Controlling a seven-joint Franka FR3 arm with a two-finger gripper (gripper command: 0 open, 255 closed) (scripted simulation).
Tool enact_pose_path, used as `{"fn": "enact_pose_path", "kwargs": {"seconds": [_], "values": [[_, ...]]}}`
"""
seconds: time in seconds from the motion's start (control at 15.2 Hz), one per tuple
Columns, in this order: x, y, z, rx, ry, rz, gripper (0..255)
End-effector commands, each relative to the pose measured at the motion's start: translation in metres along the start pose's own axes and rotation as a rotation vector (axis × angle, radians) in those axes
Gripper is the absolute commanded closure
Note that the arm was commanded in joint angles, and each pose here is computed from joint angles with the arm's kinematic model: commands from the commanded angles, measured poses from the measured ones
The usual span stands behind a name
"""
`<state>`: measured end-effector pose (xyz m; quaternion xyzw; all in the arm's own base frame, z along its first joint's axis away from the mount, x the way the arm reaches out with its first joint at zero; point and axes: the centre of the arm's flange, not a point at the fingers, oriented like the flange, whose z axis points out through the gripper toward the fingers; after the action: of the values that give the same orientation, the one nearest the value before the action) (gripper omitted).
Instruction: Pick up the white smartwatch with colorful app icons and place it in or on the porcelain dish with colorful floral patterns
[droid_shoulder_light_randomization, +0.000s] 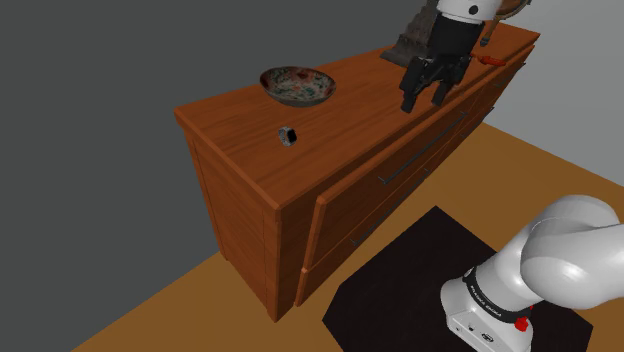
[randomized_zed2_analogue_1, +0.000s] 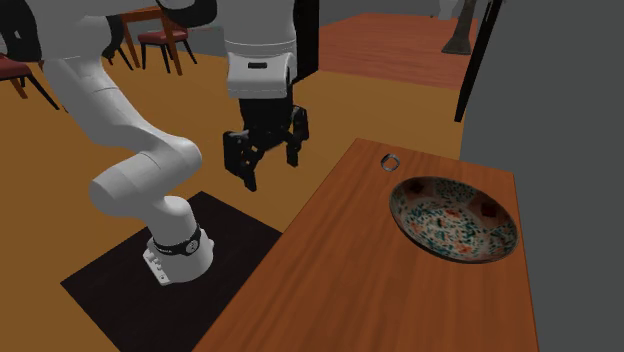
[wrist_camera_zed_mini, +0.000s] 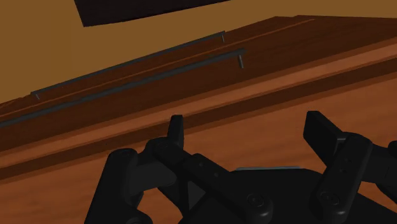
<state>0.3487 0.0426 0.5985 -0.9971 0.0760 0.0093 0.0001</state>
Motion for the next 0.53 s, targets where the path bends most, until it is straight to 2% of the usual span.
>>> {"fn": "enact_pose_path", "kwargs": {"seconds": [0.0, 0.46], "values": [[0.008, -0.026, 0.000, -0.005, 0.002, -0.005, 0], [0.035, -0.117, 0.002, -0.025, 0.010, -0.023, 0]]}}
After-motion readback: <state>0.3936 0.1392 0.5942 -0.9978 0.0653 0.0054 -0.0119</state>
